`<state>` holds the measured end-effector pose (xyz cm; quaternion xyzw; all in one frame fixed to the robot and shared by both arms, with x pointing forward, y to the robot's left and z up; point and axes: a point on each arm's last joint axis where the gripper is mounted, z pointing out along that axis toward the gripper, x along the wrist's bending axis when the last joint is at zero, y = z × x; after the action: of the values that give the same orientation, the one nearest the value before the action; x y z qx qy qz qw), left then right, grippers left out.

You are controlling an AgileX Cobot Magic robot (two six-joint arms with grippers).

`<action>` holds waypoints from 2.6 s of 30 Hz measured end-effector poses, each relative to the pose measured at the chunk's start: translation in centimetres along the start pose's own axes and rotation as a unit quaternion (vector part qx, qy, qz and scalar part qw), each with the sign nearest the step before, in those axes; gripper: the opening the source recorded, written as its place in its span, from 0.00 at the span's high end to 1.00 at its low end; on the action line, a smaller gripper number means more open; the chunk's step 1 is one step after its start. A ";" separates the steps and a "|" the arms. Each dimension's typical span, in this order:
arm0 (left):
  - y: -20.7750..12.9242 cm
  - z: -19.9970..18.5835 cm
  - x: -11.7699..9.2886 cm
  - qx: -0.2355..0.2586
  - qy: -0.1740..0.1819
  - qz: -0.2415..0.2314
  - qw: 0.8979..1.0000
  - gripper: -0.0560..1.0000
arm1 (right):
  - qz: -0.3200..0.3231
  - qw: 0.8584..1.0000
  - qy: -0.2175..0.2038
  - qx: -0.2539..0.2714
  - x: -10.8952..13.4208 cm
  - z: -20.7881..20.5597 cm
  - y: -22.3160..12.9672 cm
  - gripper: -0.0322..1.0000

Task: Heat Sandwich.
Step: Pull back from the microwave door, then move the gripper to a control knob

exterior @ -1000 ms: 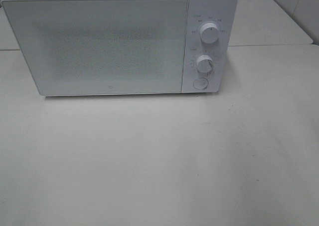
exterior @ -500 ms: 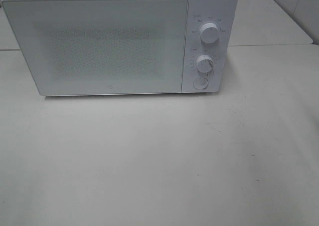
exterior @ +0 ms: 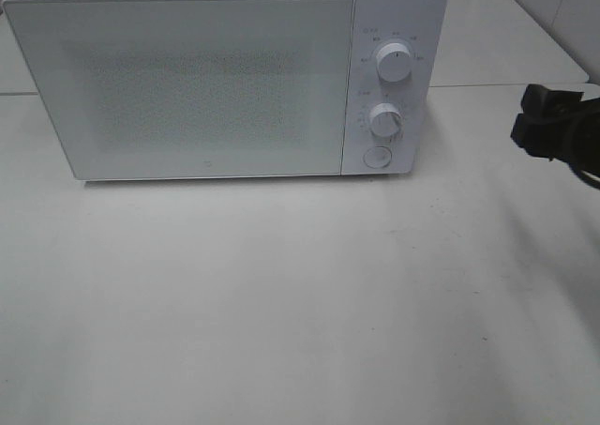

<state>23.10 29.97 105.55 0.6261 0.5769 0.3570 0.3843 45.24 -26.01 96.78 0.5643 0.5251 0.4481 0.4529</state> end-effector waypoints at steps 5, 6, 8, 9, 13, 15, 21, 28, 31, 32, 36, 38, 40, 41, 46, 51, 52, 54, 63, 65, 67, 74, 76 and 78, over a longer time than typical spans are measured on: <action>0.0 0.0 0.0 0.000 0.000 0.000 1.000 0.04 | -0.006 1.000 -0.004 0.009 1.4 0.2 -1.1 0.17; 0.0 0.0 0.0 0.000 0.000 0.000 1.000 0.04 | -0.006 1.000 -0.002 0.008 1.8 0.1 -1.3 0.17; 0.0 0.0 0.0 0.000 0.000 0.000 1.000 0.04 | -0.007 1.000 -0.002 0.016 2.9 0.0 -2.1 0.16; 0.0 0.0 0.0 0.000 0.000 0.000 1.000 0.04 | -0.008 1.000 0.001 0.016 3.4 -0.1 -2.3 0.16; 0.0 0.0 0.0 0.000 0.000 0.000 1.000 0.04 | -0.014 1.000 0.011 0.023 5.2 0.1 -2.8 0.16; 0.0 0.0 0.0 0.000 0.000 0.000 1.000 0.04 | -0.017 1.000 0.011 0.023 5.7 0.2 -2.8 0.16; 0.0 0.0 0.0 0.000 0.000 0.000 1.000 0.04 | -0.038 0.999 0.005 0.036 8.2 1.3 -3.4 0.17; 0.0 0.0 0.0 0.000 0.000 0.000 1.000 0.04 | -0.041 0.998 0.009 0.038 10.1 2.4 -3.7 0.18; 0.0 0.0 0.0 0.000 0.000 0.000 1.000 0.04 | -0.037 0.999 0.011 0.036 10.9 3.1 -3.6 0.19; 0.0 0.0 0.0 0.000 0.000 0.000 1.000 0.04 | -0.035 0.999 0.011 0.036 11.1 3.3 -3.5 0.19; 0.0 0.0 0.0 0.000 0.000 0.000 1.000 0.04 | -0.033 0.999 0.014 0.038 11.9 4.1 -3.7 0.19; 0.0 0.0 0.0 0.000 0.000 0.000 1.000 0.04 | -0.032 0.999 0.015 0.039 12.3 4.4 -3.7 0.20; 0.0 0.0 0.0 0.000 0.000 0.000 1.000 0.04 | -0.032 0.999 0.016 0.040 12.5 4.7 -3.8 0.20; 0.0 0.0 0.0 0.000 0.000 0.000 1.000 0.04 | -0.031 0.999 0.016 0.040 12.7 4.8 -3.9 0.20; 0.0 0.0 0.0 0.000 0.000 0.000 1.000 0.04 | -0.031 0.999 0.016 0.041 13.7 5.8 -4.3 0.21; 0.0 0.0 0.0 0.000 0.000 0.000 1.000 0.04 | -0.036 0.998 0.007 0.049 13.9 7.1 -5.2 0.21; 0.0 0.0 0.0 0.000 0.000 0.000 1.000 0.04 | -0.036 0.998 0.007 0.049 13.9 7.1 -5.2 0.21; 0.0 0.0 0.0 0.000 0.000 0.000 1.000 0.04 | -0.034 0.998 0.002 0.047 13.8 7.6 -5.2 0.21; 0.0 0.0 0.0 0.000 0.000 0.000 1.000 0.04 | -0.031 0.999 -0.003 0.041 13.8 9.9 -5.0 0.23; 0.0 0.0 0.0 0.000 0.000 0.000 1.000 0.04 | -0.029 0.999 -0.004 0.042 13.7 10.4 -5.0 0.23; 0.0 0.0 0.0 0.000 0.000 0.000 1.000 0.04 | -0.029 0.999 -0.004 0.040 13.7 10.5 -4.9 0.23; 0.0 0.0 0.0 0.000 0.000 0.000 1.000 0.04 | -0.033 0.998 -0.004 0.047 13.4 11.5 -5.6 0.23; 0.0 0.0 0.0 0.000 0.000 0.000 1.000 0.04 | -0.035 0.998 -0.003 0.049 13.4 11.6 -5.7 0.23; 0.0 0.0 0.0 0.000 0.000 0.000 1.000 0.04 | -0.034 0.998 -0.002 0.051 13.4 11.8 -6.0 0.23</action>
<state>23.08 29.97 105.55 0.6259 0.5767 0.3573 0.3846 56.37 -12.84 89.11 0.5696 0.5646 0.4041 0.4398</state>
